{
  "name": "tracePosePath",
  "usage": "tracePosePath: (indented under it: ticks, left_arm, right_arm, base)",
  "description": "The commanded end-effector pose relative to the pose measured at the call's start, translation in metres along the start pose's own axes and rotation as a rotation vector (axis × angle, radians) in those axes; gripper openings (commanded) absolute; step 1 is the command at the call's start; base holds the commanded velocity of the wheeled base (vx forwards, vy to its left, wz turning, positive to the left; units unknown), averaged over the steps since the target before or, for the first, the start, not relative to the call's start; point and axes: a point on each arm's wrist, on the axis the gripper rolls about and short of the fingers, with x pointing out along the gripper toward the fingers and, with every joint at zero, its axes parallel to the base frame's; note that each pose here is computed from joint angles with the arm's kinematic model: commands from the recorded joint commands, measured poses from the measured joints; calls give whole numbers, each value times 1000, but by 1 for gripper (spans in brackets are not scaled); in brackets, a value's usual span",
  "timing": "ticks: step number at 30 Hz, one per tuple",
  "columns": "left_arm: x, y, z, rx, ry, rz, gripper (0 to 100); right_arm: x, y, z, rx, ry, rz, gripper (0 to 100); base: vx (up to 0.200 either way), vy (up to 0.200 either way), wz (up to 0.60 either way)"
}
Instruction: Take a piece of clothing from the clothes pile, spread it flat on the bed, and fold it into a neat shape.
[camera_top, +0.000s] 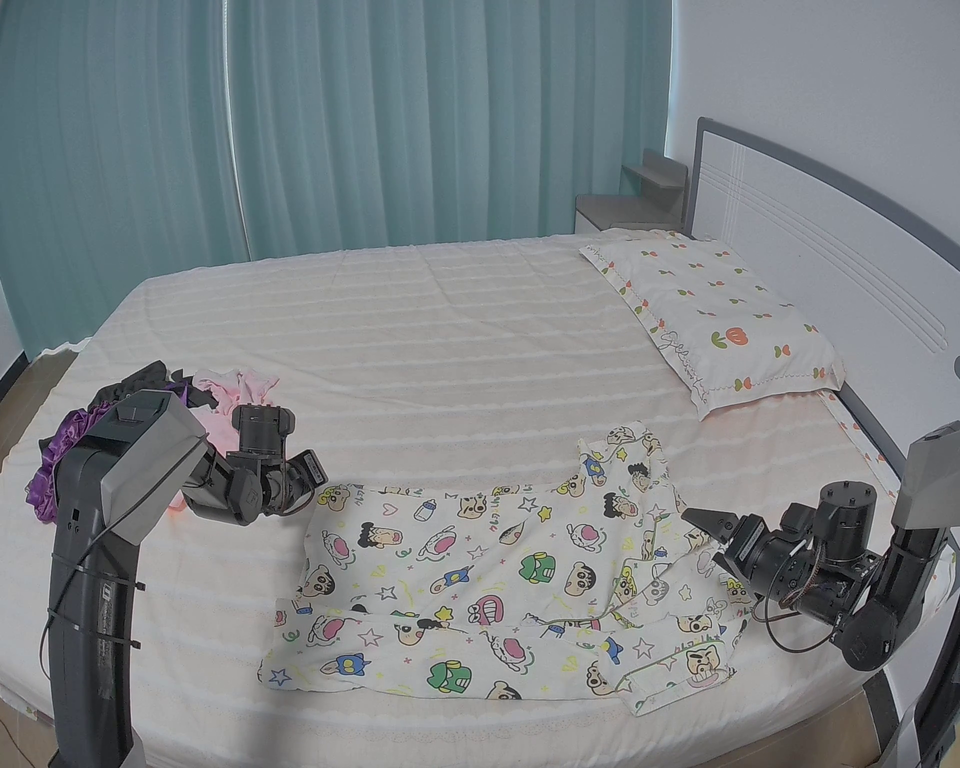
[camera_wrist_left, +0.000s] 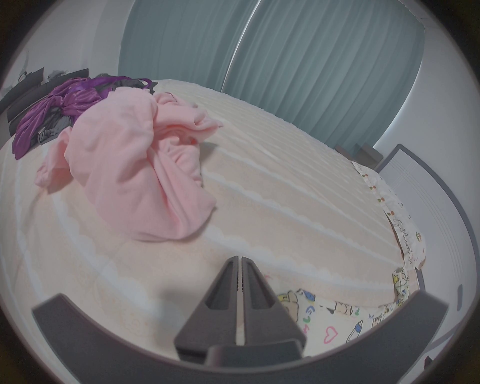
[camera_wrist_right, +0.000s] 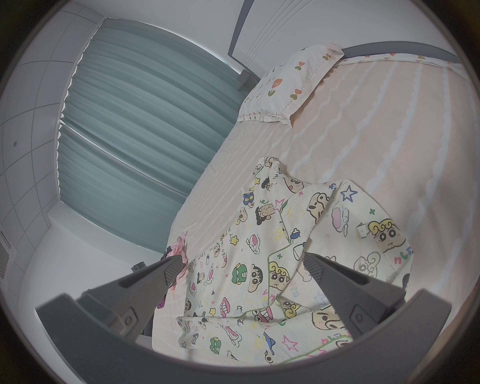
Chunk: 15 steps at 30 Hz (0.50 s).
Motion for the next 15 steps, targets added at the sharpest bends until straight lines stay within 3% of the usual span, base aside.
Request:
tracePosePath:
  ticks: [1, 8, 15]
  left_arm:
    - [-5, -1, 2, 3, 14, -7, 100]
    - [-8, -1, -3, 25, 42, -21, 100]
    - [-11, -1, -20, 34, 130, -88, 100]
  right_arm:
    - [0, -1, -1, 1, 3, -2, 100]
    - [0, -1, -1, 1, 4, -3, 100]
    - [0, 0, -1, 0, 4, -1, 100]
  base:
    - [0, 0, 0]
    - [0, 0, 0]
    - [0, 0, 0]
